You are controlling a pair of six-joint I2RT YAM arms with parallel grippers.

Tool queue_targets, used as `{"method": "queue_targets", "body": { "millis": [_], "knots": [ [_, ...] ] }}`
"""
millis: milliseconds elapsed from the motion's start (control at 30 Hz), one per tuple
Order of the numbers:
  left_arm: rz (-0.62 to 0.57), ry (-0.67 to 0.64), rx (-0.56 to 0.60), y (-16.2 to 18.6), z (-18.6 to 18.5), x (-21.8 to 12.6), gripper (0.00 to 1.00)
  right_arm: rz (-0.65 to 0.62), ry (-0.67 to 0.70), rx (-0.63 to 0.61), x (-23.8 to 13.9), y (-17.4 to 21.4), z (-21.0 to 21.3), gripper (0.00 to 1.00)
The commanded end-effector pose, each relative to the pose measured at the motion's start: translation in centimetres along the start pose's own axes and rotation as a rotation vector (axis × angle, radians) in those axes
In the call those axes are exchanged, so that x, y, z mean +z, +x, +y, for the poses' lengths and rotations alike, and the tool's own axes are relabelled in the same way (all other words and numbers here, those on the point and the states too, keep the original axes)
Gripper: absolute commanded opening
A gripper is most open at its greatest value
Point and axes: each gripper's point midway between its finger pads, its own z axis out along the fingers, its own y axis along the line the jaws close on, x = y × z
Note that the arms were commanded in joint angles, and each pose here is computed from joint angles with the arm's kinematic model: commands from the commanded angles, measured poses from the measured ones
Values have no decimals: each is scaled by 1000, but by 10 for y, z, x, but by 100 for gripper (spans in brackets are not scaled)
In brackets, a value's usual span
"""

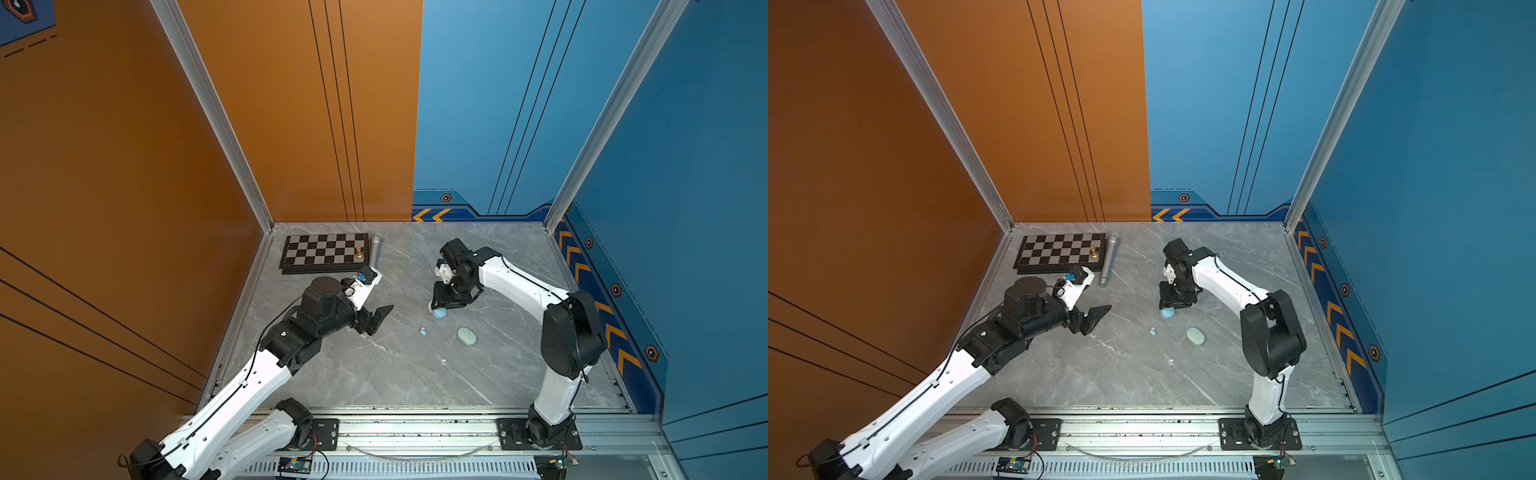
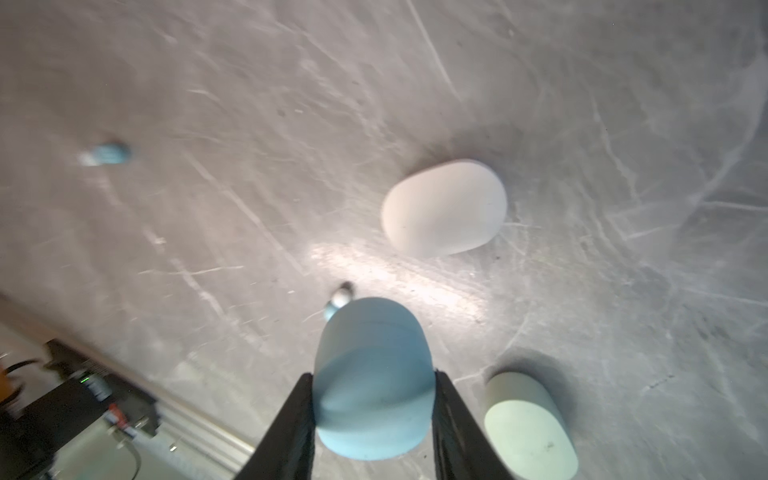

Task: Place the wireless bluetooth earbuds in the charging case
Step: 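Lift the blue case with the right gripper toward the left gripper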

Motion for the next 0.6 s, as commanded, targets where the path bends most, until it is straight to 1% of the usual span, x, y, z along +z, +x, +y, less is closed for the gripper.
{"method": "queue_targets", "body": {
  "millis": [0, 67, 100, 133, 233, 267, 333, 467, 567],
  "knots": [
    [-85, -2, -21, -21, 1, -8, 90, -86, -272, -141, -39, -11, 51, 33],
    [-99, 1, -14, -20, 1, -10, 90, -117, -316, -154, -51, -16, 61, 33],
    [-97, 1, -11, -17, 0, -10, 90, -130, -337, -139, -56, -20, 65, 33],
    [-135, 2, 4, -24, 0, -11, 90, -138, -362, -120, -59, -25, 69, 32],
    [-182, 4, 30, -25, -1, -11, 90, -169, -425, -61, -68, -39, 82, 32],
    [-201, 2, 32, -26, -1, -10, 90, -184, -445, -30, -71, -46, 86, 32],
    [-257, 1, 24, -33, 0, -7, 90, -208, -491, 64, -77, -62, 93, 28],
    [-332, -28, -29, -50, 9, 7, 89, -262, -623, 248, -95, -98, 112, 27],
    [-384, -75, -56, -64, 19, 18, 89, -292, -717, 339, -110, -119, 125, 27]
  ]
}}
